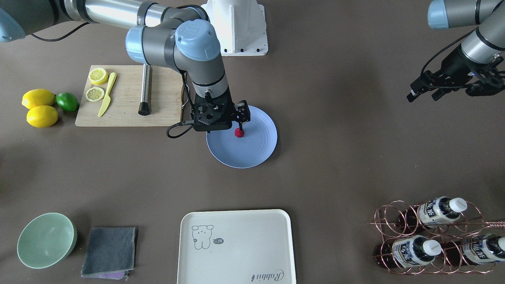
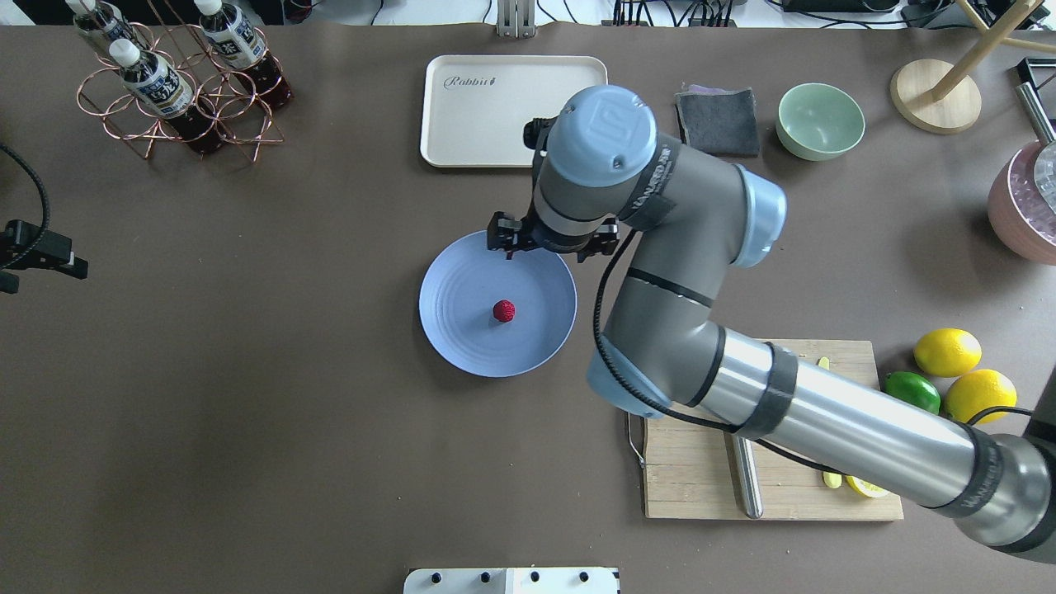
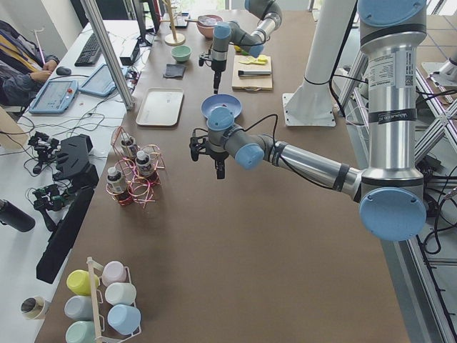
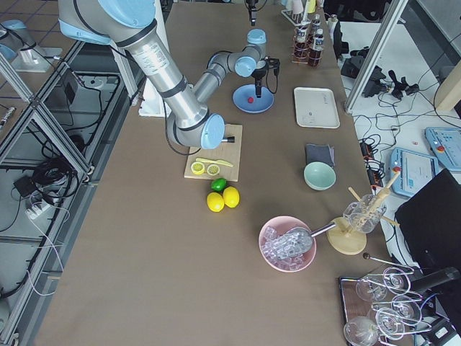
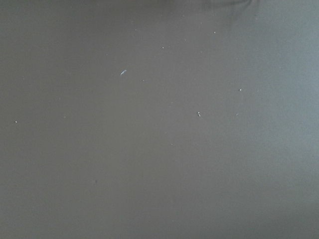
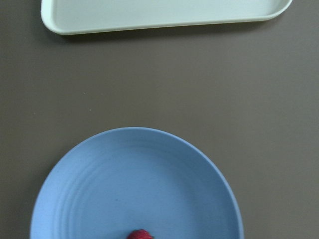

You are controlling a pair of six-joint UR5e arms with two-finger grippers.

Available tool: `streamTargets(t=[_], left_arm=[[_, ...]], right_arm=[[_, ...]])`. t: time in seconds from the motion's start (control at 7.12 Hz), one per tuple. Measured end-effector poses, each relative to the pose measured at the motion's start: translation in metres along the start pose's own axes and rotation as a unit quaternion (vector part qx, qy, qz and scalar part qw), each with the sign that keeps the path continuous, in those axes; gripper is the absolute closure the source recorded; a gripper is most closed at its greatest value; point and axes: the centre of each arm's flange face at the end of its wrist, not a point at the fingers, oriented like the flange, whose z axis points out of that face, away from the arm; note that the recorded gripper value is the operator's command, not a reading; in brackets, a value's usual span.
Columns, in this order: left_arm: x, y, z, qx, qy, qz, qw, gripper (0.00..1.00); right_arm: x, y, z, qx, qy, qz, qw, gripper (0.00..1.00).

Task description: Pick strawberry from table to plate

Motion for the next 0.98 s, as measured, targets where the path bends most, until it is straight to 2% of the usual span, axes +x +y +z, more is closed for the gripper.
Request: streamTargets(t=[0.14, 0.56, 0.7, 0.98], left_arm=[[-0.021, 0.003, -0.006, 0.002, -0.007, 0.020, 0.9998, 0.04], [-0.096, 0.009, -0.027, 0.010, -0.030, 0.069, 0.9971, 0.04], [-0.112, 0.011, -0.035, 0.009, -0.029, 0.076, 0.9966, 0.04], [-0.150, 0.009, -0.059, 0.000, -0.032, 0.094, 0.9951, 0.04]], right_arm=[[0.070, -0.012, -0.031, -0.006, 0.012, -0.029, 0.9995, 0.00], [0.313, -0.051, -0.098, -0.033, 0.037, -0.057, 0.9972, 0.00], [0.402, -0.055, -0.121, -0.043, 0.034, -0.071, 0.9960, 0.00], [0.546, -0.038, -0.147, -0.055, 0.028, -0.088, 0.9942, 0.00]])
